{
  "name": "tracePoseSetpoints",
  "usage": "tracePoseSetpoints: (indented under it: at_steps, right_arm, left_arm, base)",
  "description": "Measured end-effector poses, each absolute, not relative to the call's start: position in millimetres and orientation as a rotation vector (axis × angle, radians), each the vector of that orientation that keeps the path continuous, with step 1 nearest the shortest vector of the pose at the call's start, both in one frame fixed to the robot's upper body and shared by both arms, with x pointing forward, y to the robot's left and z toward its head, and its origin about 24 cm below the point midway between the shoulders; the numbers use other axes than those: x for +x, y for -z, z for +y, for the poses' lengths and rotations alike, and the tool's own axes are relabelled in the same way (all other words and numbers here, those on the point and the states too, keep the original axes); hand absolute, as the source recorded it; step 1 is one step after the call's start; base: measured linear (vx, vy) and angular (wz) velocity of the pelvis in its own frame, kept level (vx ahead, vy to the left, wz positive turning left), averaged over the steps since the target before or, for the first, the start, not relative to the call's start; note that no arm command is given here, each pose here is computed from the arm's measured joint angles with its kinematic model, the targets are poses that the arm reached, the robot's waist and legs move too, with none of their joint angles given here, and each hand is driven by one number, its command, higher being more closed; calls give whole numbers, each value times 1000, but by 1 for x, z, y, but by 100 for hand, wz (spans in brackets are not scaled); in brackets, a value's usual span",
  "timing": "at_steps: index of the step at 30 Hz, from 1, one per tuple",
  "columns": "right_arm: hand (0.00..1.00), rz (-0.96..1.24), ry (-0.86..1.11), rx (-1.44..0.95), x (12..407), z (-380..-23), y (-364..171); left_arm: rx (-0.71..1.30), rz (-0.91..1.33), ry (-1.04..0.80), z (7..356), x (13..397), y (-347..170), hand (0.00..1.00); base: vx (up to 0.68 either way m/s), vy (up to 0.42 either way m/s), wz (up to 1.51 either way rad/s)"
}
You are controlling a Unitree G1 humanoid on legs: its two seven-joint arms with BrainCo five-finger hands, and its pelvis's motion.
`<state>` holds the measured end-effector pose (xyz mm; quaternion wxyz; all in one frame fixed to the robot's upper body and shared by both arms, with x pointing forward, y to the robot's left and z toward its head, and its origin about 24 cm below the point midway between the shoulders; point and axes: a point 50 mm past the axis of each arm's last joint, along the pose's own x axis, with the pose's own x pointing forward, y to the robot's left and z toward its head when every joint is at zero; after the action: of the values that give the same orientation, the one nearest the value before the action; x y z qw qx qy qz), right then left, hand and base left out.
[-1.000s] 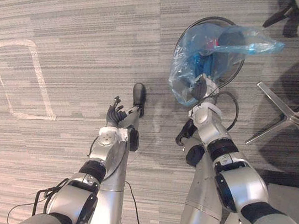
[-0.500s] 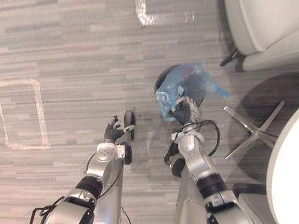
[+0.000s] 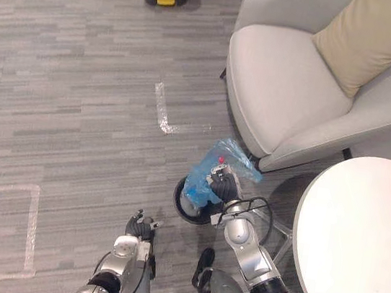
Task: Gather rubbish on tea table into small bin, then transfer packed bag to large trash can.
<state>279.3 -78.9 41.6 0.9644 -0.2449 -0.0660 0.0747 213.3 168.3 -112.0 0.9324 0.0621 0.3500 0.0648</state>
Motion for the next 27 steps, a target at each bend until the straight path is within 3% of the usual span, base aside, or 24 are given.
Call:
tracePoseSetpoints:
  at_steps: [9, 16, 27]
  right_arm:
    - [100, -32, -217, -501, 273, -96, -20]
    - [100, -185, -351, -481, 267, -95, -51]
    - [100, -271, -521, -365, 258, -83, -76]
  left_arm:
    - [209, 536, -30, 174, 228, 84, 0]
    - [297, 243, 121, 166, 250, 32, 0]
    - [363, 179, 359, 133, 249, 23, 0]
  base:
    - [17, 25, -12]
    - [7, 41, -13]
    - [51, -7, -13]
